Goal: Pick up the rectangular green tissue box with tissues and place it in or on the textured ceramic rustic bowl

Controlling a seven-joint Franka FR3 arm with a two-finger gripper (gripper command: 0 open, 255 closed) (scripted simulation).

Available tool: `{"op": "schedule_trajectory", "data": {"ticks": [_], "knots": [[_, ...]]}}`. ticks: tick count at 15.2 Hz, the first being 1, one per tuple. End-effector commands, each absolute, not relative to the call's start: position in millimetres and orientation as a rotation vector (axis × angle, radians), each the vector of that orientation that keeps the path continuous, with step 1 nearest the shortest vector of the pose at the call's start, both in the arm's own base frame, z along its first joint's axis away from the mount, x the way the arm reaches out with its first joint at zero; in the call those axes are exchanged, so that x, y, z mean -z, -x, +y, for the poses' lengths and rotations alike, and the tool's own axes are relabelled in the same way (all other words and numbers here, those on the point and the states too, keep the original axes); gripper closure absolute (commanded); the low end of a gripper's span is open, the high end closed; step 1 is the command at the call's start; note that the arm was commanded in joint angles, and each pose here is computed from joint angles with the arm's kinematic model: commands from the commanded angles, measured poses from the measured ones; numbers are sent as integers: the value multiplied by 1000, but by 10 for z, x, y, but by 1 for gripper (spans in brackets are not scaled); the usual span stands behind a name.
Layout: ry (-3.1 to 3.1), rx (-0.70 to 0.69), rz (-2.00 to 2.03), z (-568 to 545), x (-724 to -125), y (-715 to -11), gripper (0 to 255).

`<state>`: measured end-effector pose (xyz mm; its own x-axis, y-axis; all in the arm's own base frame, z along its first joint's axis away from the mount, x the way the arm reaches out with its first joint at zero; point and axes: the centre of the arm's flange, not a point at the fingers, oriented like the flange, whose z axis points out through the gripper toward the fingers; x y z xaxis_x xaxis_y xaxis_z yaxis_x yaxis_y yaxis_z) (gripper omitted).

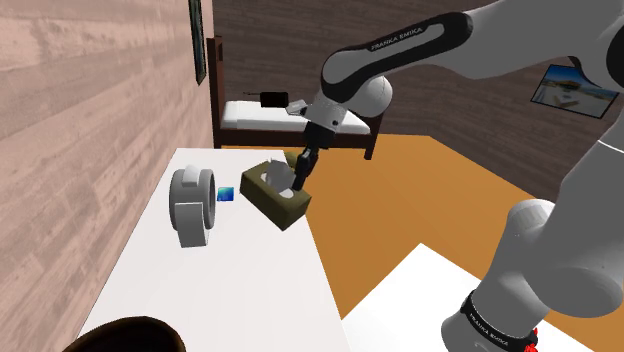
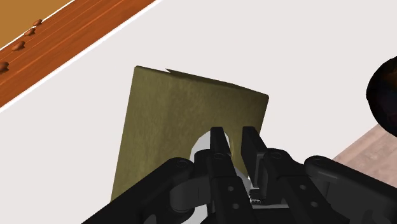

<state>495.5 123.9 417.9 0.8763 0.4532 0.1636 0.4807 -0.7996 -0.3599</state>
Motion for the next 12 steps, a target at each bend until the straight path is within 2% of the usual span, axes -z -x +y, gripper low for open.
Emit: {"op": "schedule_trajectory", "data": {"ticks": [1, 12], "knots": [[2652, 96, -689, 1240, -4282, -4955, 255], [2652, 96, -689, 1240, -4862, -4955, 255]]}}
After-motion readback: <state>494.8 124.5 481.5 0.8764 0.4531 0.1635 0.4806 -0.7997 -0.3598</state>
